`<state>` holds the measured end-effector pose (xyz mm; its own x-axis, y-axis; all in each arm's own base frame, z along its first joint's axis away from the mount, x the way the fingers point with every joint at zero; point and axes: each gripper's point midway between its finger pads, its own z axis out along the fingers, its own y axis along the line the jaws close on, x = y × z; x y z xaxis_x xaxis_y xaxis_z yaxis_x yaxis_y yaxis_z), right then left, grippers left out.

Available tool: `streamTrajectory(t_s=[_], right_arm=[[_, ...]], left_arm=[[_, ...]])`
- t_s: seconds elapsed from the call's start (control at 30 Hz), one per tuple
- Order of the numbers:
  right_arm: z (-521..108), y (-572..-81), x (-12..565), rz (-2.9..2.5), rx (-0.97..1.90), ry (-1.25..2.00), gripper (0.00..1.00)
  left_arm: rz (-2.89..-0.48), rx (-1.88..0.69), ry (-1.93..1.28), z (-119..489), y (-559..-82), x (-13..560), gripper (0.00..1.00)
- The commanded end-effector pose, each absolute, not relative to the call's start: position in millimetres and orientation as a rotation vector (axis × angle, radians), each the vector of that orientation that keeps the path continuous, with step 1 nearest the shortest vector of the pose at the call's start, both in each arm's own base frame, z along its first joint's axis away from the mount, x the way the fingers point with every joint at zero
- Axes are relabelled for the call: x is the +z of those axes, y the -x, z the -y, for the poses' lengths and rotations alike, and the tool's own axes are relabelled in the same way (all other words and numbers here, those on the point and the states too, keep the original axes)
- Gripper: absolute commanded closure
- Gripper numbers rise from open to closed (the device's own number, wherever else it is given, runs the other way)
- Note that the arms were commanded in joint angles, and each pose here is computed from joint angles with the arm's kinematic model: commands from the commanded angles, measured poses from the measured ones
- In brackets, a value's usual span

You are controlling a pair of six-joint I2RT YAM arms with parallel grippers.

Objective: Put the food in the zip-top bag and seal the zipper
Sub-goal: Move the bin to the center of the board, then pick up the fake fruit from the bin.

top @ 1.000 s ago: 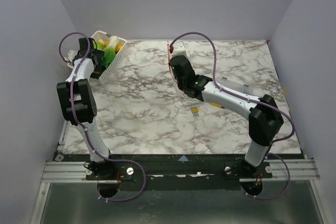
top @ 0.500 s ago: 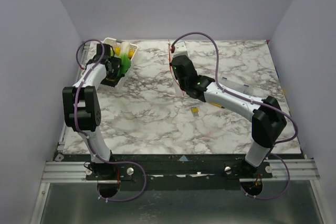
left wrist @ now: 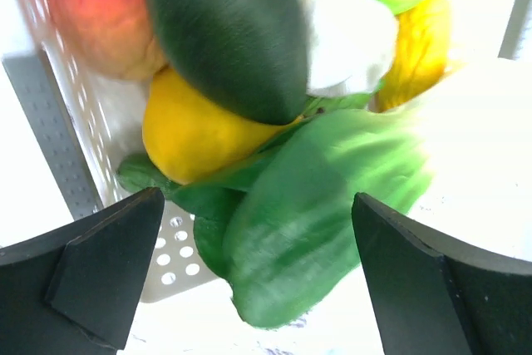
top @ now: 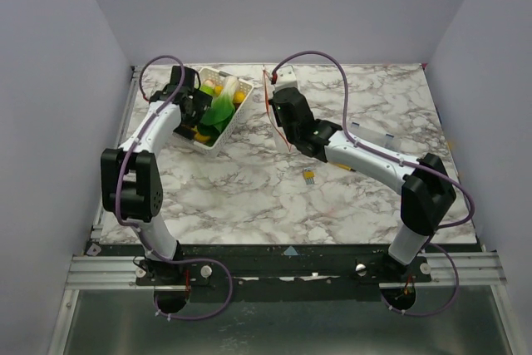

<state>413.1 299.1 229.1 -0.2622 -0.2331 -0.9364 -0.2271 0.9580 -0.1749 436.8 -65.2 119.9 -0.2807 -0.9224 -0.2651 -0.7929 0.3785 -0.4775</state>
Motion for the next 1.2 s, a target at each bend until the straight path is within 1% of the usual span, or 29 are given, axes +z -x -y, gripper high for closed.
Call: streamTrajectory(t_s=[0.0, 0.13, 0.2, 0.27, 0.43, 0.5, 0.57, 0.67, 0.77, 0.9, 1.13, 1.17], right_arm=[[-299, -411, 239, -1.832, 0.04, 0.322, 0.99], [-299, -411, 240, -1.829, 0.039, 0.323, 0.99], [-298, -410, 240, -1.83, 0.039, 0.323, 0.99], [-299, -410, 241, -1.829, 0.043, 0.324, 0.99], [-299, -410, 240, -1.828, 0.046, 0.324, 0.99], [-299, -410, 239, -1.83, 0.044, 0.325, 0.99], [-299, -410, 238, -1.834, 0.039, 0.331, 0.99], [-298, -410, 238, -1.836, 0.033, 0.331, 0.99], [-298, -410, 236, -1.837, 0.028, 0.334, 0.99], [-299, -411, 234, -1.84, 0.023, 0.34, 0.99], [-299, -409, 235, -1.848, 0.023, 0.346, 0.99], [-299, -409, 236, -1.849, 0.025, 0.346, 0.99]], left_arm=[[-2.157, -0.126, 1.129, 29, -436, 172, 0.02], [-2.2, -0.002, 0.888, 14, -435, 187, 0.02], [-2.208, 0.038, 0.874, 6, -432, 192, 0.01], [-2.21, -0.012, 0.863, 6, -436, 194, 0.02], [-2.202, -0.217, 1.011, 12, -457, 190, 0.02], [-2.186, -0.248, 1.067, 14, -468, 185, 0.02], [-2.16, -0.284, 1.173, 2, -477, 178, 0.02], [-2.159, -0.395, 1.283, 11, -488, 163, 0.02], [-2.173, -0.45, 1.382, 19, -489, 148, 0.04], [-2.162, -0.474, 1.477, 23, -490, 127, 0.11], [-2.17, -0.399, 1.589, 17, -482, 105, 0.14], [-2.156, -0.368, 1.589, 13, -483, 102, 0.17]])
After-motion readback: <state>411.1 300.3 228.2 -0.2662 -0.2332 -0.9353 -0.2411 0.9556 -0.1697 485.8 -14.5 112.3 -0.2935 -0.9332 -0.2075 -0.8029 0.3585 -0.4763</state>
